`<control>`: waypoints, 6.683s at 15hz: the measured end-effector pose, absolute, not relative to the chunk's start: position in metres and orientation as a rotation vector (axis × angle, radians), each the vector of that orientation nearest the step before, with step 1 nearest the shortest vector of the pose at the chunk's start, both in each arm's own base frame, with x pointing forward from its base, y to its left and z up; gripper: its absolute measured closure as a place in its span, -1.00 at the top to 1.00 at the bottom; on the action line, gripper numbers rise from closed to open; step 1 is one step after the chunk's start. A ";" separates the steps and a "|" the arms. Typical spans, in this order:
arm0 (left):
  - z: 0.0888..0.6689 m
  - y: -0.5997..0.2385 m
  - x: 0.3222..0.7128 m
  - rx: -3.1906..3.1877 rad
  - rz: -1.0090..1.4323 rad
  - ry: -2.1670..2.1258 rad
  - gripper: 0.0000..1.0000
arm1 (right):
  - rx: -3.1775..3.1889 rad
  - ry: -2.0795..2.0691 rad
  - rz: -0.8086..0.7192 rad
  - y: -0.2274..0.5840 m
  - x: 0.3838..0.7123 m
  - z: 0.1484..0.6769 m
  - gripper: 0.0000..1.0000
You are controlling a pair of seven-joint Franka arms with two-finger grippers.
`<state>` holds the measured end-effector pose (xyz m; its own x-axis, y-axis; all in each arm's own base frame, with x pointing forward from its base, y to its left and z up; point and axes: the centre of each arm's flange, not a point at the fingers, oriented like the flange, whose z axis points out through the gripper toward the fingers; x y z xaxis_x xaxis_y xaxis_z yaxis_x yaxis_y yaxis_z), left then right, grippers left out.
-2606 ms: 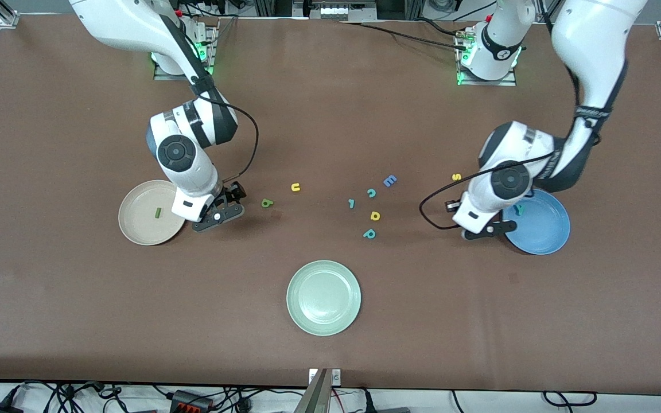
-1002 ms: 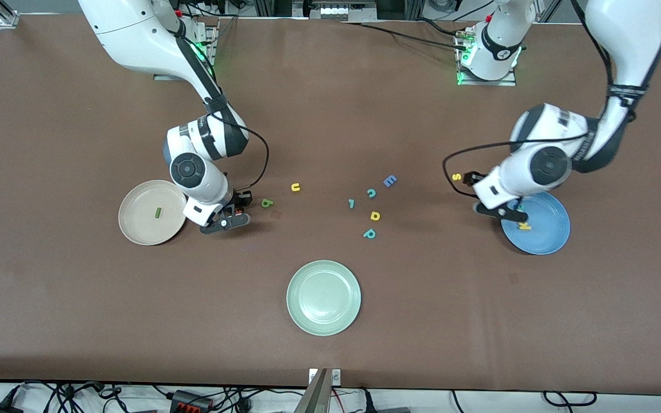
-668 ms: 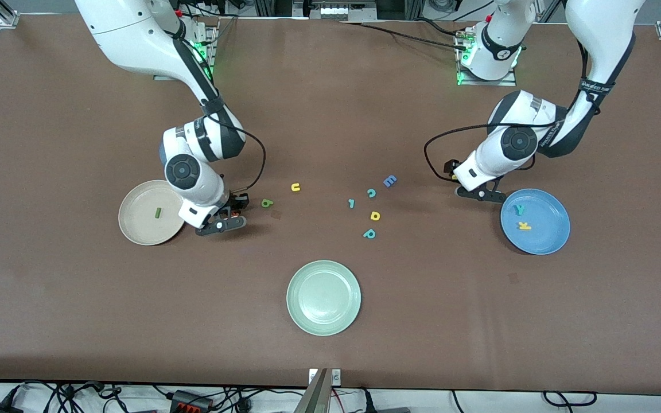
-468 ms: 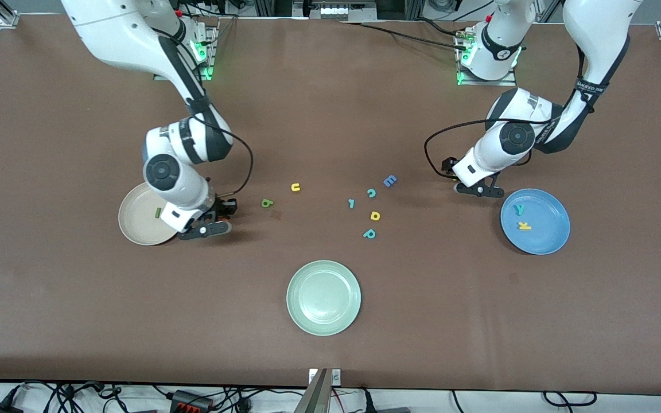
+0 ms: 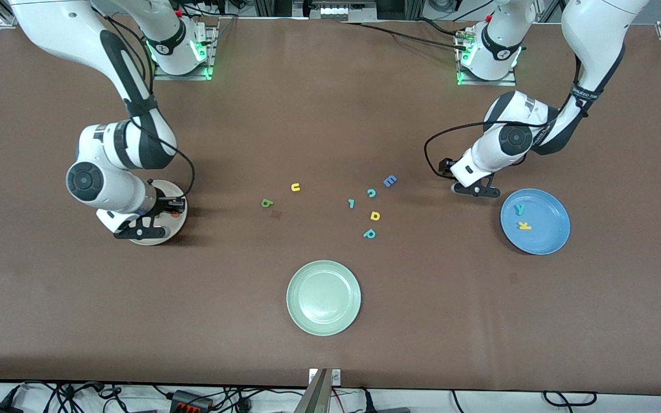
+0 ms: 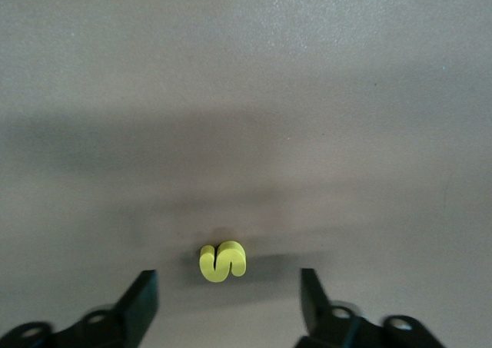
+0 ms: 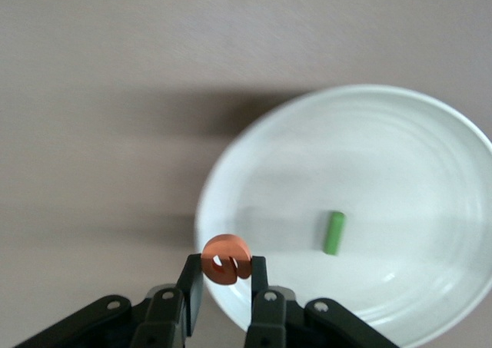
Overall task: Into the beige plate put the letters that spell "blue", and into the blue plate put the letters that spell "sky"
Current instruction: 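Place the orange e in the beige plate while the left gripper grasps s, then grasp the green b with the right gripper while the left gripper drops s, then drop the green b in the beige plate while the left gripper retracts, then move the right gripper to the yellow u and grasp it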
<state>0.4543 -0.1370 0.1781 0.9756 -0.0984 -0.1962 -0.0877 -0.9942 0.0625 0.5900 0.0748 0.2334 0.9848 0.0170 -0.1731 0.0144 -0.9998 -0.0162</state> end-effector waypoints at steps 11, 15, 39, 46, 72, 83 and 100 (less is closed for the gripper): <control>0.168 -0.136 0.452 3.051 -0.339 -0.133 -0.14 | -3.103 -0.026 0.278 0.065 0.593 0.231 0.96; 0.167 -0.134 0.453 3.052 -0.338 -0.124 -0.22 | -3.098 -0.216 0.188 0.153 0.599 0.253 1.00; 0.255 0.027 0.588 3.204 -0.482 -0.513 -0.46 | -2.779 -1.397 0.129 0.313 0.536 0.178 0.67; 0.251 0.022 0.605 3.177 -0.504 -0.634 0.32 | -2.769 -1.444 0.087 0.314 0.539 0.181 0.03; 0.605 -0.058 0.587 3.193 0.025 -0.221 1.00 | -2.855 -1.332 0.077 0.281 0.559 0.192 -0.45; 0.584 0.017 0.549 3.114 0.099 0.045 1.00 | -3.000 -0.648 0.373 0.001 0.595 0.228 -0.45; 0.594 0.007 0.541 3.126 -0.005 0.014 1.00 | -3.039 -0.499 0.217 0.146 0.614 0.264 1.00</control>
<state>0.5409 0.0067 0.5937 1.0000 0.0088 -0.0033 0.0089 -0.9998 0.0153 0.6136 0.1455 0.2637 0.9379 0.3219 -0.1295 0.3144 -0.9463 -0.0756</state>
